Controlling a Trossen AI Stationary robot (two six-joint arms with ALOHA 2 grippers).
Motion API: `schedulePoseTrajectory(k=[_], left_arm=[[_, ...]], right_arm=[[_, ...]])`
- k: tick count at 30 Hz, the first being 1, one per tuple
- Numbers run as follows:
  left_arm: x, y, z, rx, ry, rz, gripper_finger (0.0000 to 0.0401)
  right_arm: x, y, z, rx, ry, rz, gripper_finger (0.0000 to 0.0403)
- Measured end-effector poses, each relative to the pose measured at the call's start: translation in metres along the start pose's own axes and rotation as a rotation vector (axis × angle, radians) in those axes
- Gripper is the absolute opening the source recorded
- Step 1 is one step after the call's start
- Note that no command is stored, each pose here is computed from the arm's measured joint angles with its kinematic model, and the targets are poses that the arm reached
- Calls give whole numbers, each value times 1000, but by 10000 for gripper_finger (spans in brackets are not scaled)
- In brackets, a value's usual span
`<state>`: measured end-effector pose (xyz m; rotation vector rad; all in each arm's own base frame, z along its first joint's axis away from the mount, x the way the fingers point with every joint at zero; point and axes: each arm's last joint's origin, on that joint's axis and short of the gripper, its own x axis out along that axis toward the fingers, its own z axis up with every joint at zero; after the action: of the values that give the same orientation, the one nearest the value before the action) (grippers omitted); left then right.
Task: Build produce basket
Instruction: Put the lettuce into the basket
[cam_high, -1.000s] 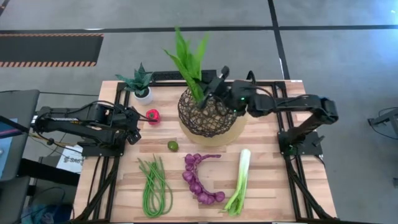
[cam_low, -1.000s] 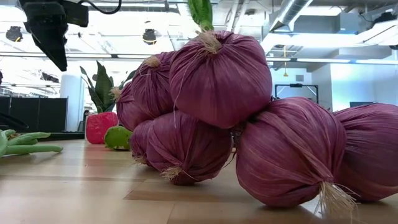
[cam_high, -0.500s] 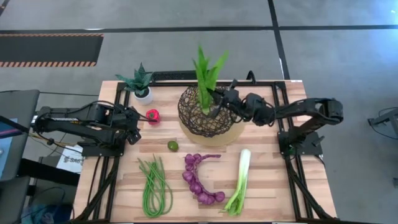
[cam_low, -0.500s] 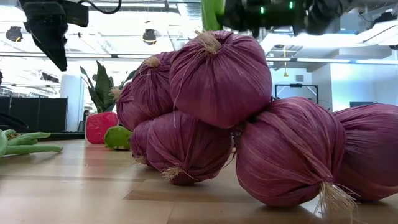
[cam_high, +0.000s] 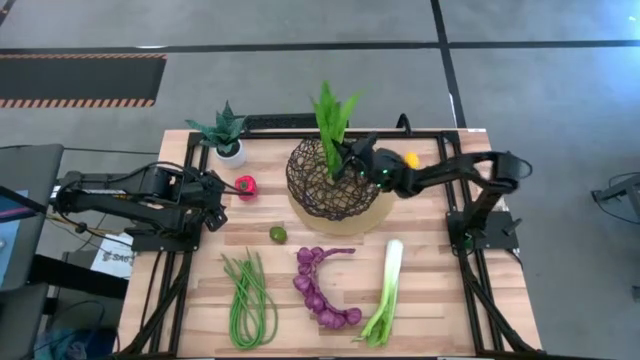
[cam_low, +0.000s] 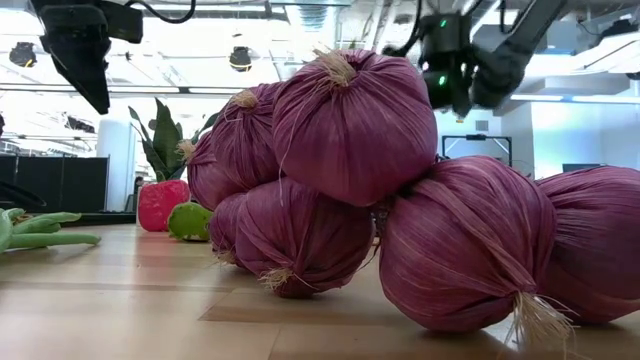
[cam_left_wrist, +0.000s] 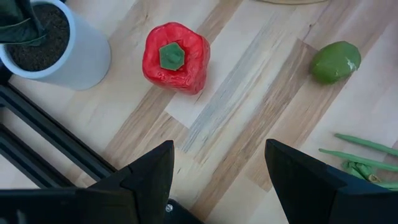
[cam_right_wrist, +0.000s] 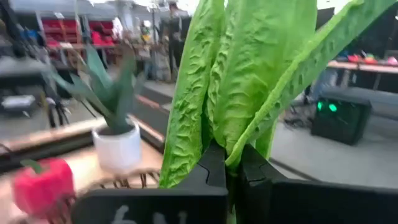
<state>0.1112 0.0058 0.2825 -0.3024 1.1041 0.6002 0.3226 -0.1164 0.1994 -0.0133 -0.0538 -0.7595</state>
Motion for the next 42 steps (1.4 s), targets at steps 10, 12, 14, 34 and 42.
schedulePoseTrajectory(k=[10, 12, 14, 34, 42], left_arm=[[0, 0, 0, 1, -1, 2, 238], [0, 0, 0, 1, -1, 2, 238], [0, 0, 0, 1, -2, 3, 238], [0, 0, 0, 9, -3, 5, 238], [0, 0, 0, 8, -3, 5, 238]], right_arm=[[24, 8, -27, 8, -12, -62, 2], [25, 8, -33, -2, 8, -84, 2], [26, 8, -39, -5, 29, -89, 2], [31, -8, -55, -42, 139, -222, 1], [29, -5, -56, -79, 154, -214, 71]])
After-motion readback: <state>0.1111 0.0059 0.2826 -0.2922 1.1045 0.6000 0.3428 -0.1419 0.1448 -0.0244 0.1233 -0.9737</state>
